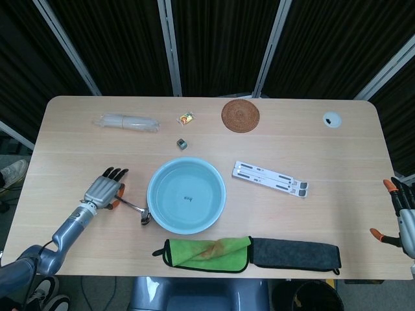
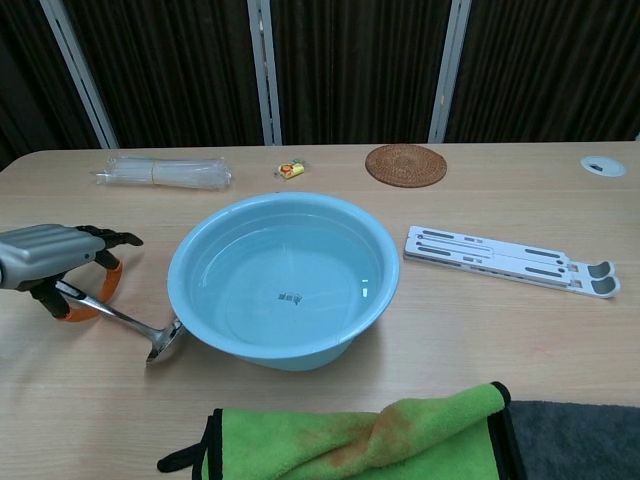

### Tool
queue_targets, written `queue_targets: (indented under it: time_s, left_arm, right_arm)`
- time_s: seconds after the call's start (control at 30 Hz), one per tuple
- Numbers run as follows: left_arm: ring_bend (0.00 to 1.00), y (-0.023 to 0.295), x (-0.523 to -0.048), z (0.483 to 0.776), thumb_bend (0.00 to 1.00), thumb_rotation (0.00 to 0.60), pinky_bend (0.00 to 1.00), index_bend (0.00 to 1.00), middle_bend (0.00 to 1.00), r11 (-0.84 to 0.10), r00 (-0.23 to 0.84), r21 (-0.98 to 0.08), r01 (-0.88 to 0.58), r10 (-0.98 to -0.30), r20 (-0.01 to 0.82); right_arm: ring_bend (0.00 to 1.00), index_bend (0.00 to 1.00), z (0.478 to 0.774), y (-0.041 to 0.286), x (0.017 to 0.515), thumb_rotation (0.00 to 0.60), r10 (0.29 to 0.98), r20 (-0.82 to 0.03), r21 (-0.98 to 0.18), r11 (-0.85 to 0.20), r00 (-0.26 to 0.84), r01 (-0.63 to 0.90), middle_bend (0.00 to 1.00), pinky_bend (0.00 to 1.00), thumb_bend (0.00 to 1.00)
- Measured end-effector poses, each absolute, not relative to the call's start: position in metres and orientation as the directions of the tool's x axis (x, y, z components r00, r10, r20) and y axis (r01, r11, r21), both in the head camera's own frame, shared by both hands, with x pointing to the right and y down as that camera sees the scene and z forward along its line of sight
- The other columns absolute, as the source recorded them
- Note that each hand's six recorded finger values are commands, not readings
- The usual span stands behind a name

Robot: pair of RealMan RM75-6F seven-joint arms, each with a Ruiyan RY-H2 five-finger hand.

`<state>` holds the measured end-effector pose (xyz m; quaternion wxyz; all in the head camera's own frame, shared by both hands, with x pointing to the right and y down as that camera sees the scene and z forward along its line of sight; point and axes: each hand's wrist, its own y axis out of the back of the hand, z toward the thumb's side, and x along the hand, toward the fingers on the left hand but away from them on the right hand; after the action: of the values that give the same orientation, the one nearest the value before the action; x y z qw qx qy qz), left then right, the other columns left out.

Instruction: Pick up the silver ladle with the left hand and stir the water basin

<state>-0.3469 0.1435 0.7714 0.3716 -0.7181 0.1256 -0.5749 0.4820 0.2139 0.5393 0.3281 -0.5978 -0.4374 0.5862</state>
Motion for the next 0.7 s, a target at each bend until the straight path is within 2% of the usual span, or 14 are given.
queue_targets:
  time_s: [0.53, 0.7]
  left_arm:
    - [0.00, 0.160, -0.358, 0.736, 0.37, 0.600, 0.00, 0.55, 0.00, -0.672, 0.344, -0.714, 0.197, -0.635, 0.692]
    - [0.00, 0.170, -0.361, 0.720, 0.37, 0.600, 0.00, 0.55, 0.00, -0.694, 0.360, -0.701, 0.161, -0.620, 0.697]
  right_arm:
    - [0.00, 0.01, 0.542, 0.215, 0.476, 0.600, 0.905, -0.422, -0.901, -0.413, -0.053, 0.132, 0.00, 0.00, 0.02]
    - [0.00, 0.01, 0.541, 0.217, 0.475, 0.600, 0.907, -0.418, -0.903, -0.409, -0.047, 0.133, 0.00, 0.00, 0.02]
